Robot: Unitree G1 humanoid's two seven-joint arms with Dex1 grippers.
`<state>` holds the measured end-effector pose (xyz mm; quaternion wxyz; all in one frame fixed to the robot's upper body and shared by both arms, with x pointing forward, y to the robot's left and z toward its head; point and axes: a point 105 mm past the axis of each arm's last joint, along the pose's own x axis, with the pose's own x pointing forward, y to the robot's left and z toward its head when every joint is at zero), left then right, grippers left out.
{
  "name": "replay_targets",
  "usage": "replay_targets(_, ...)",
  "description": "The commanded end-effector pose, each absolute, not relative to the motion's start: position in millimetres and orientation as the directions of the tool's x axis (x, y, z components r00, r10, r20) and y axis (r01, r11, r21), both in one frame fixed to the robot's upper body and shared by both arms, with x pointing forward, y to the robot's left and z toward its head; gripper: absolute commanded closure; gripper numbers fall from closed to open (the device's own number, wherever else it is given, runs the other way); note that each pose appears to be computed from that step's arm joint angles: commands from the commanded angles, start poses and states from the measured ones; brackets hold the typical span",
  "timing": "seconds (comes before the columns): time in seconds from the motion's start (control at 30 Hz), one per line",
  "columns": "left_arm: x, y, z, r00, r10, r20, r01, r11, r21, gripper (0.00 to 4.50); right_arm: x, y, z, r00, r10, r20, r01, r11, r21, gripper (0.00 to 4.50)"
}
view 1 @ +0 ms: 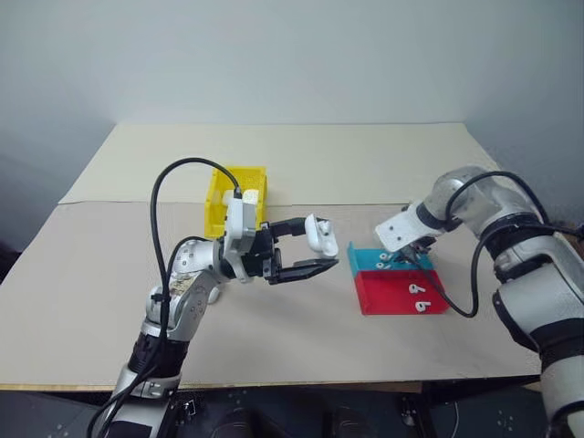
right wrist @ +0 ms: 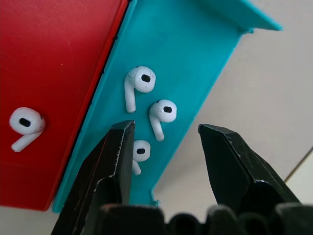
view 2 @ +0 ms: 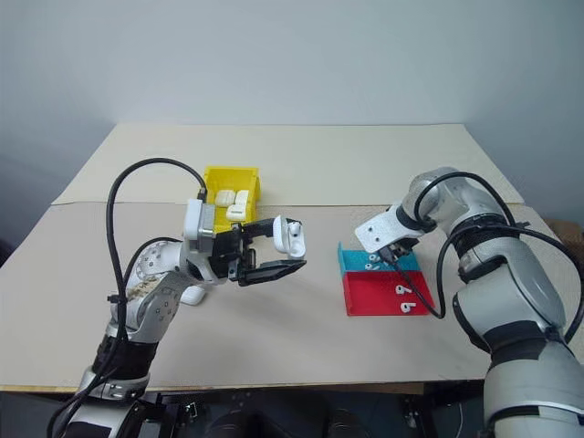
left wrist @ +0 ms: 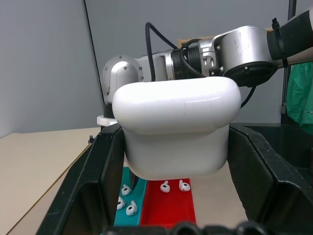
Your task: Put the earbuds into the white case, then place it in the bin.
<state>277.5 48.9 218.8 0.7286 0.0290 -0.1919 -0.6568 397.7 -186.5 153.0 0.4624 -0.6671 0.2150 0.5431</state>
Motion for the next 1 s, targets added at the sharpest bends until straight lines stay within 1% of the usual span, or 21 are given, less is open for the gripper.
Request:
replay_targets(0.03,269,51,230,0.056,-0.962,0.267,0.929,0.148,0.339,1.65,403,-184,161,0.35,0.217,-0.911,-0.768,-0.49,-0.412,1.98)
replay_targets(0.3,265,54,230,0.074,-0.962,0.262,0.925,0.164,0.343,1.65,407,-183,149,0.375,0.207,-0.903,-0.762,-0.486,-0.428,1.98)
replay_targets(0.47,265,55,231,0.079,-0.962,0.261,0.923,0.169,0.344,1.65,408,-180,145,0.372,0.222,-0.901,-0.768,-0.471,-0.433,1.98)
replay_targets(0.77,263,55,230,0.087,-0.963,0.256,0.923,0.175,0.344,1.65,405,-182,136,0.359,0.21,-0.909,-0.774,-0.478,-0.416,1.98)
replay_targets(0.8,264,55,230,0.088,-0.963,0.256,0.922,0.175,0.344,1.65,405,-183,135,0.359,0.207,-0.91,-0.774,-0.478,-0.415,2.35)
replay_targets(0.83,264,56,230,0.089,-0.963,0.255,0.922,0.176,0.344,1.65,405,-183,135,0.36,0.205,-0.91,-0.775,-0.478,-0.414,2.54)
replay_targets(0.93,265,56,231,0.091,-0.963,0.253,0.922,0.178,0.344,1.65,405,-183,133,0.352,0.209,-0.913,-0.78,-0.473,-0.409,3.55)
replay_targets(0.97,264,57,230,0.092,-0.963,0.253,0.922,0.178,0.344,1.65,404,-183,132,0.349,0.21,-0.914,-0.781,-0.474,-0.407,3.82)
replay_targets(1.0,264,57,230,0.093,-0.964,0.251,0.922,0.178,0.344,1.65,404,-183,132,0.347,0.21,-0.914,-0.782,-0.473,-0.405,3.85)
